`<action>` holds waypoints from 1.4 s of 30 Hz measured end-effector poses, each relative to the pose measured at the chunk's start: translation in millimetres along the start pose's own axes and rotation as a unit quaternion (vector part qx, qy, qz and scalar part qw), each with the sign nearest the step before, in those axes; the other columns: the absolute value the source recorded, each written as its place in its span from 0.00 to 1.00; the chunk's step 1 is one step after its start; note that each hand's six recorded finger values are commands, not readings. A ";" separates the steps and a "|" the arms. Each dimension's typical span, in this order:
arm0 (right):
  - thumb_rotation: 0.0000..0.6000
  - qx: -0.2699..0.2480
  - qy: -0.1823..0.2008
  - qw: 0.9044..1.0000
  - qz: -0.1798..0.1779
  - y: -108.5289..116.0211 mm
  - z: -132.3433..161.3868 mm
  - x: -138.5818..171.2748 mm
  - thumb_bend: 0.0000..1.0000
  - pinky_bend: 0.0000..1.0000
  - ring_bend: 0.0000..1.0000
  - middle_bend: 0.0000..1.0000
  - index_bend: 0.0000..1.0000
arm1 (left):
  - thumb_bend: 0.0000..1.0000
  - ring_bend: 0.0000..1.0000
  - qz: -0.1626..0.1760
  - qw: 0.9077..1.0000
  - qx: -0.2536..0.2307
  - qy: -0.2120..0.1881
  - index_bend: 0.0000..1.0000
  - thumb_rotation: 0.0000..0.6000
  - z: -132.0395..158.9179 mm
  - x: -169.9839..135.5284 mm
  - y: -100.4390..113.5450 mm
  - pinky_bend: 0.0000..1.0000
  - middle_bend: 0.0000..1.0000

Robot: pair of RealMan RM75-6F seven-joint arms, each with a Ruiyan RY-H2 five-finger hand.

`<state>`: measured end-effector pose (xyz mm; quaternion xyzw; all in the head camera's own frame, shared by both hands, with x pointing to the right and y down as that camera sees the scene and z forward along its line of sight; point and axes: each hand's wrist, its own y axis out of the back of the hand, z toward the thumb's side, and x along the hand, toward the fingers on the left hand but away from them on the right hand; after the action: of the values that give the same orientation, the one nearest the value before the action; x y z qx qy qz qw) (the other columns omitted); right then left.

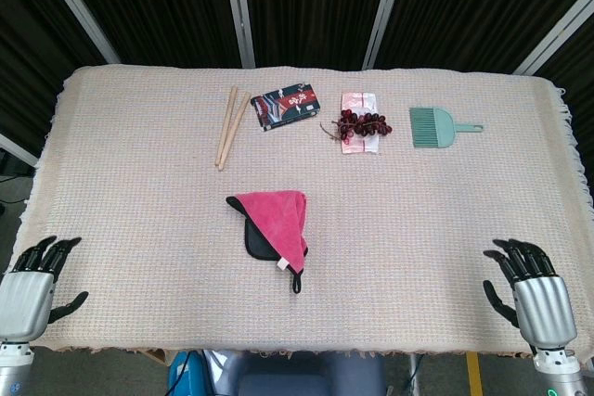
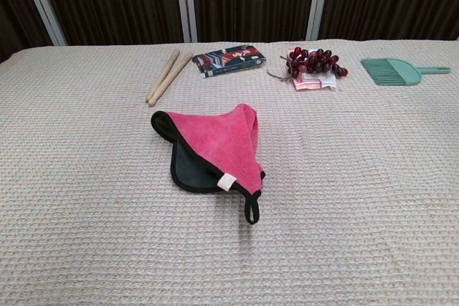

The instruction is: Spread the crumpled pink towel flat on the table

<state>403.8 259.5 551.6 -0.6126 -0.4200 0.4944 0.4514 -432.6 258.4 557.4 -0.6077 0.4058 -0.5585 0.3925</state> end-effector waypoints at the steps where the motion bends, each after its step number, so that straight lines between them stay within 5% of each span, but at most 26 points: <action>1: 1.00 0.001 -0.005 1.000 0.009 -0.7 -0.9 0.5 0.31 0.00 0.00 0.00 0.00 | 0.00 0.00 -0.004 1.000 0.000 0.002 0.00 1.00 -0.6 -0.1 1.5 0.00 0.00; 11: 1.00 0.008 -0.023 0.999 0.033 -2.4 -8.1 -0.5 0.31 0.00 0.00 0.00 0.00 | 0.00 0.00 -0.009 1.000 0.006 0.007 0.00 1.00 -2.6 -0.5 5.7 0.00 0.00; 23: 1.00 -0.005 0.034 0.999 0.017 -4.2 18.4 -20.9 0.29 0.00 0.00 0.00 0.03 | 0.00 0.00 0.001 1.000 0.003 0.008 0.00 1.00 -0.4 2.9 8.8 0.00 0.00; 29: 1.00 -0.035 0.098 0.994 0.010 -9.4 61.2 -48.9 0.29 0.00 0.00 0.00 0.07 | 0.00 0.00 0.014 1.000 0.004 0.012 0.00 1.00 -1.0 4.9 14.3 0.00 0.00; 42: 1.00 -0.076 0.194 0.974 0.095 -66.8 179.4 -68.4 0.29 0.00 0.00 0.00 0.03 | 0.00 0.00 0.023 1.000 0.013 0.010 0.00 1.00 -0.8 5.4 15.1 0.00 0.00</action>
<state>211.7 234.5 613.2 -0.7663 -0.3010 0.3735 0.4274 -434.0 247.8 545.3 -0.5874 0.4164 -0.5606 0.4089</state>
